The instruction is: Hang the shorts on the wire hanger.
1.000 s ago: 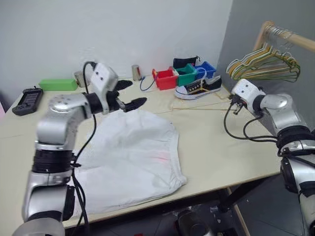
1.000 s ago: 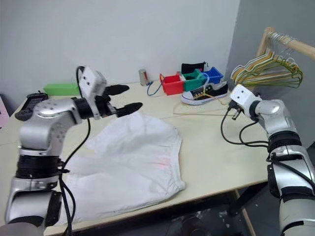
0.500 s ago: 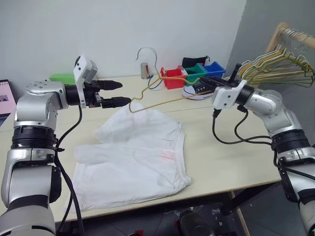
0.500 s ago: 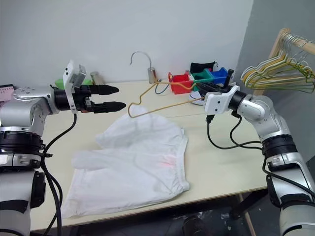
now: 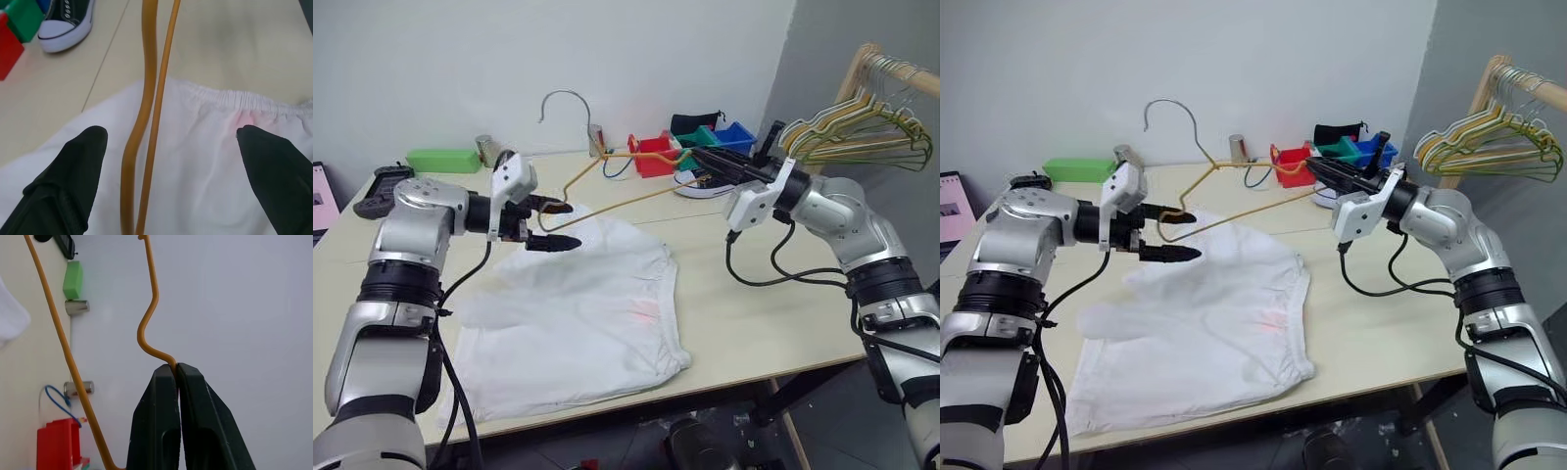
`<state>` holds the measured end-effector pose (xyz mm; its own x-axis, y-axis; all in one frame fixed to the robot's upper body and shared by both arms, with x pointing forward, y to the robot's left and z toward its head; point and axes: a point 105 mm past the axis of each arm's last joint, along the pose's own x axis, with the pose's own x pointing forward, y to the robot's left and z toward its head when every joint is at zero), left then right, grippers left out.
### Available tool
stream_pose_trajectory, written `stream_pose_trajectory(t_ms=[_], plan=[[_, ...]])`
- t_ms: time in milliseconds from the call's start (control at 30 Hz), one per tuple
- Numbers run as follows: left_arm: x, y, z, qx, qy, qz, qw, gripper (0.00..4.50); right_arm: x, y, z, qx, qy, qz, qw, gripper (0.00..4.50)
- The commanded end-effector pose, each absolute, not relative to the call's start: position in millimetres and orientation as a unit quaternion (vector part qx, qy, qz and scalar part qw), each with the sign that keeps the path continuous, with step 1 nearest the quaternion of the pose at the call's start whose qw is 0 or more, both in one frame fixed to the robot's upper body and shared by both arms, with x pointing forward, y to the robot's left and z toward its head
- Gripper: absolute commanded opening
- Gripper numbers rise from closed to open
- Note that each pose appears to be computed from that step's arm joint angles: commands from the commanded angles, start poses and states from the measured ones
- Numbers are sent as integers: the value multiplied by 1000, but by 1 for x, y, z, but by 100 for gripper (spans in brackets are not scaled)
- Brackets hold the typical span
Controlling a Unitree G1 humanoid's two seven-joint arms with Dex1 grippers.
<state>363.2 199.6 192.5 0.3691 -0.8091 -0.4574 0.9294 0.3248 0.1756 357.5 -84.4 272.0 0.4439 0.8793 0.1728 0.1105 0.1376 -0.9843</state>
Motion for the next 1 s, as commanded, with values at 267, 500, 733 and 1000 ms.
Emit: stream_pose_trajectory(t_ms=[267, 500, 733, 1000], plan=[[373, 196, 204, 247, 111, -512, 815, 280, 349, -73, 288, -582, -465, 302, 595, 0], [370, 193, 199, 250, 116, -520, 809, 135, 352, -74, 285, -586, -458, 303, 597, 0], [369, 193, 198, 254, 117, -520, 807, 14, 354, -74, 288, -580, -456, 299, 605, 0], [375, 198, 196, 316, 111, -491, 804, 3, 361, -73, 278, -581, -414, 323, 621, 0]])
